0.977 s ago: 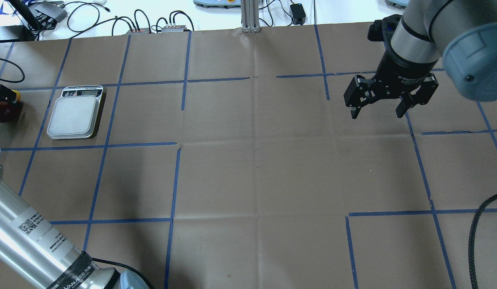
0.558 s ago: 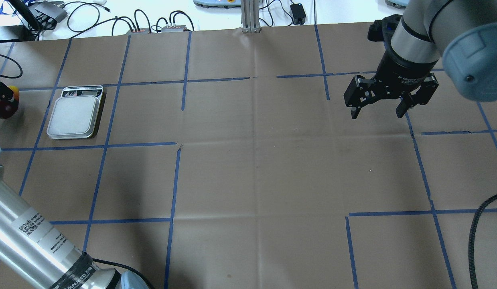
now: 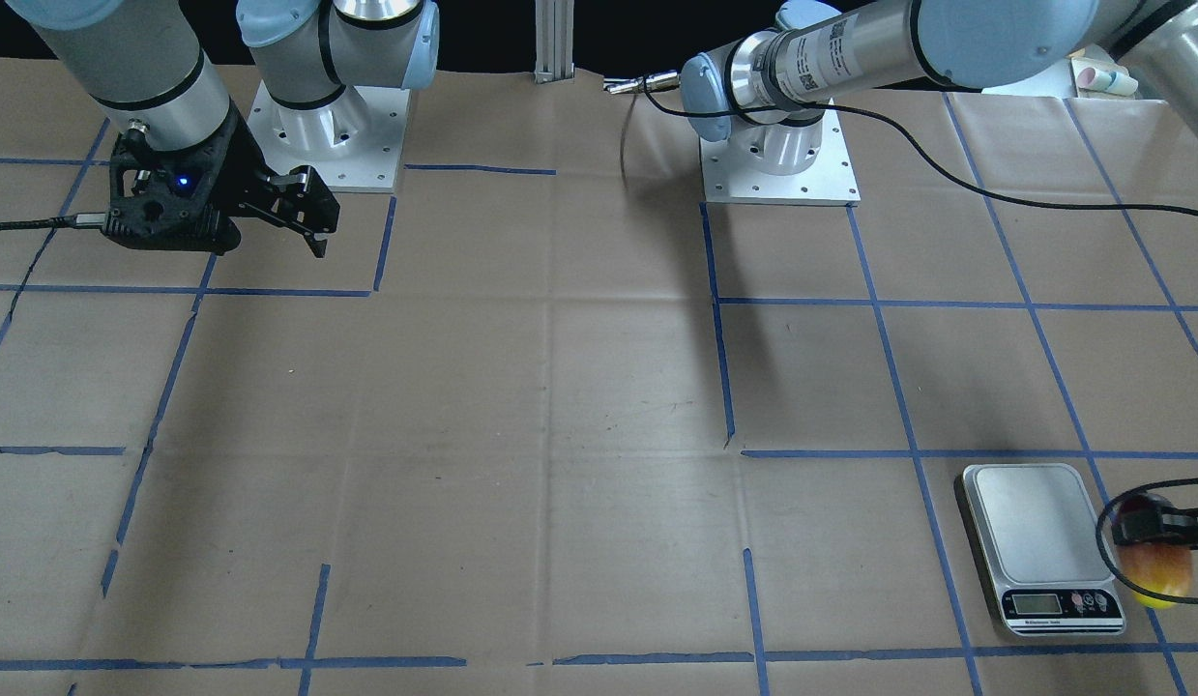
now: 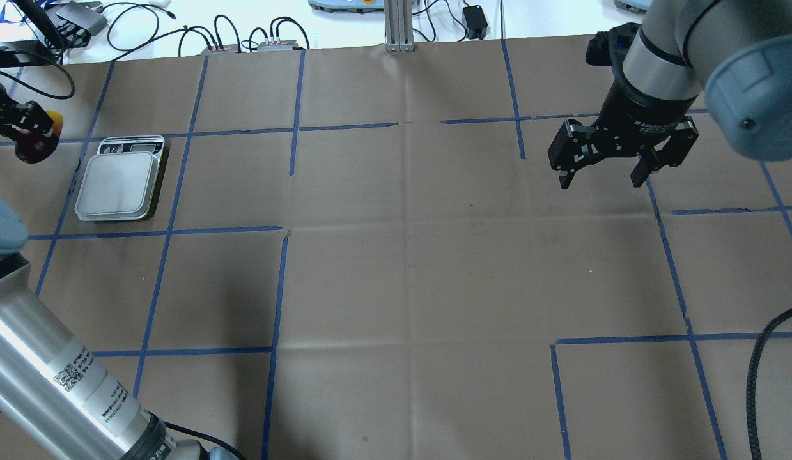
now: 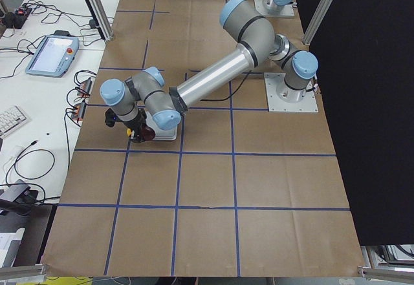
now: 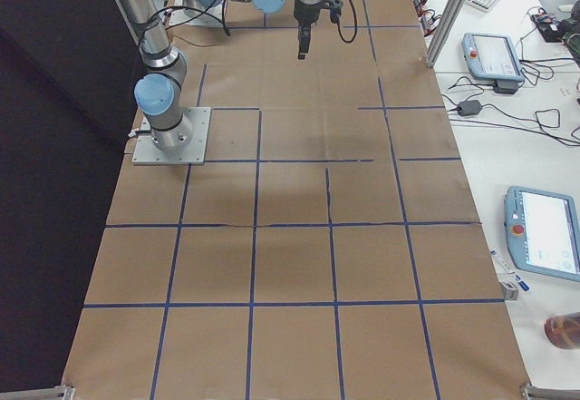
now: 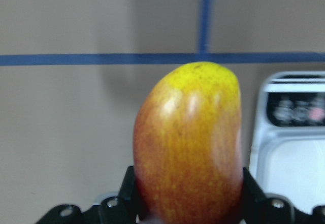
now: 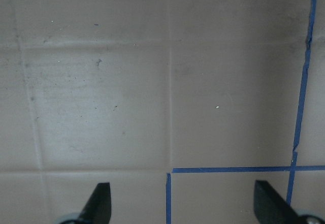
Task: Weigh mango
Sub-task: 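Carry the mango with the left gripper onto the white scale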
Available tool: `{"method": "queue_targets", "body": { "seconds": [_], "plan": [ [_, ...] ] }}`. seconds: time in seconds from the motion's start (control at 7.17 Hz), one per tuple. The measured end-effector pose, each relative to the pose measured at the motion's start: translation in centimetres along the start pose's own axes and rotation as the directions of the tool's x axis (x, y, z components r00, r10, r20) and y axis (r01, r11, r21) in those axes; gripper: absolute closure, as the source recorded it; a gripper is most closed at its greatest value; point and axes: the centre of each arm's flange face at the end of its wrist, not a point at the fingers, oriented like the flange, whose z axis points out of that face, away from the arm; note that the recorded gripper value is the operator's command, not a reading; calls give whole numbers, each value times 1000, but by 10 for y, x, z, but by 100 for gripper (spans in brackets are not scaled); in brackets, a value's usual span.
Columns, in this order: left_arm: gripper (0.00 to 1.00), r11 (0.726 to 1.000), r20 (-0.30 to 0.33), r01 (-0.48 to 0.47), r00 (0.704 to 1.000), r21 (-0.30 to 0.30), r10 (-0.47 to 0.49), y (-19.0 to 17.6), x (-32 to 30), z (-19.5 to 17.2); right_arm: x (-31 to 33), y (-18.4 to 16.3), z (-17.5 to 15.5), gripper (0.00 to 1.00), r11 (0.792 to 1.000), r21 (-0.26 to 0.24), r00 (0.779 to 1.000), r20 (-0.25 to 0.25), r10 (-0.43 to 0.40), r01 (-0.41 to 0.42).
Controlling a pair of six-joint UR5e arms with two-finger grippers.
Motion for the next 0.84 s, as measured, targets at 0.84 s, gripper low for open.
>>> {"method": "queue_targets", "body": {
  "seconds": [0.84],
  "plan": [
    [90,999,-15,-25,1000,-23,25,13,43,30,0,0,0,0,1000,0,1000,0,0,0]
  ]
}}
